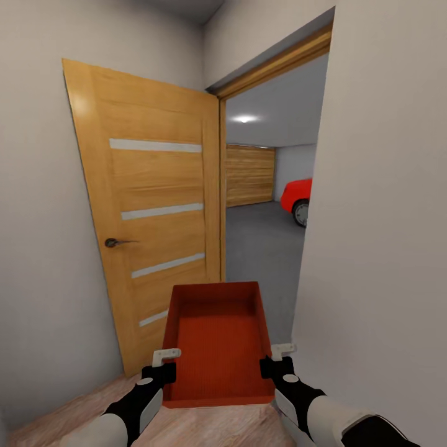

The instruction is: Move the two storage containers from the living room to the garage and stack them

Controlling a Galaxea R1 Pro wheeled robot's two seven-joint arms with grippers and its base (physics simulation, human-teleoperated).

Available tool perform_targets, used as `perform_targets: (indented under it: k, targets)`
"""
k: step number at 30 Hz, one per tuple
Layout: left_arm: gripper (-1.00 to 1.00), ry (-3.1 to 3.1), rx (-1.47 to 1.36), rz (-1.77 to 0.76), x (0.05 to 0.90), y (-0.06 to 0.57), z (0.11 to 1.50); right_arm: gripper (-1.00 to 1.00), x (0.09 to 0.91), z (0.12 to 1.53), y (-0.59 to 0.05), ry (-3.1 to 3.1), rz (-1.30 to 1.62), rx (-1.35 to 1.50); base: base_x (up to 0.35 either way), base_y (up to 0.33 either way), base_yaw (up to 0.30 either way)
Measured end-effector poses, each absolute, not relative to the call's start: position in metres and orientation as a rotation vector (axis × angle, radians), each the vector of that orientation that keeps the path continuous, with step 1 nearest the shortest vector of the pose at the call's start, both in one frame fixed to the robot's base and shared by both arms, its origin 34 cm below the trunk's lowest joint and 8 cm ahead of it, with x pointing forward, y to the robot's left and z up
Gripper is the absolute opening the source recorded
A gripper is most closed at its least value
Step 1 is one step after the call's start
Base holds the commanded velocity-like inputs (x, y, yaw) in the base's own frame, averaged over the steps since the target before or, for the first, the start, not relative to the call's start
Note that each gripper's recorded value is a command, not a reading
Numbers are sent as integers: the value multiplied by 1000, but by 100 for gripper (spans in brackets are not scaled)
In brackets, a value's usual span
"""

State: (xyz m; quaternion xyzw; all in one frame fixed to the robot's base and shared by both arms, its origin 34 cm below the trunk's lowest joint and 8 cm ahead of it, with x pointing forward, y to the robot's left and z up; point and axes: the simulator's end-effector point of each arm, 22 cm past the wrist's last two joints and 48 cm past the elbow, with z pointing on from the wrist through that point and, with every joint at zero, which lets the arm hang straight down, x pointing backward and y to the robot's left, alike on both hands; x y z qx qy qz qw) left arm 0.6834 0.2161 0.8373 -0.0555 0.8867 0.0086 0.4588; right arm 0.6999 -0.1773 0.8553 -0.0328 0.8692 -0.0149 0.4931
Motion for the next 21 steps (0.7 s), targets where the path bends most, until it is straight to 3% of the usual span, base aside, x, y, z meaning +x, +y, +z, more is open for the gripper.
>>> perform_targets:
  k: [6, 16, 21]
  targets:
    - [-100, 2183, -137, 21, 683, 216, 837, -100, 700, 855, -177, 2108, -37, -80, 317, 146, -62]
    - [-100, 2185, -137, 21, 683, 216, 837, -100, 700, 855, -177, 2110, -36, -80, 316, 165, -236]
    - [-100, 2187, -137, 22, 683, 216, 837, -100, 700, 855, -177, 2112, -36, -80, 311, 190, -83]
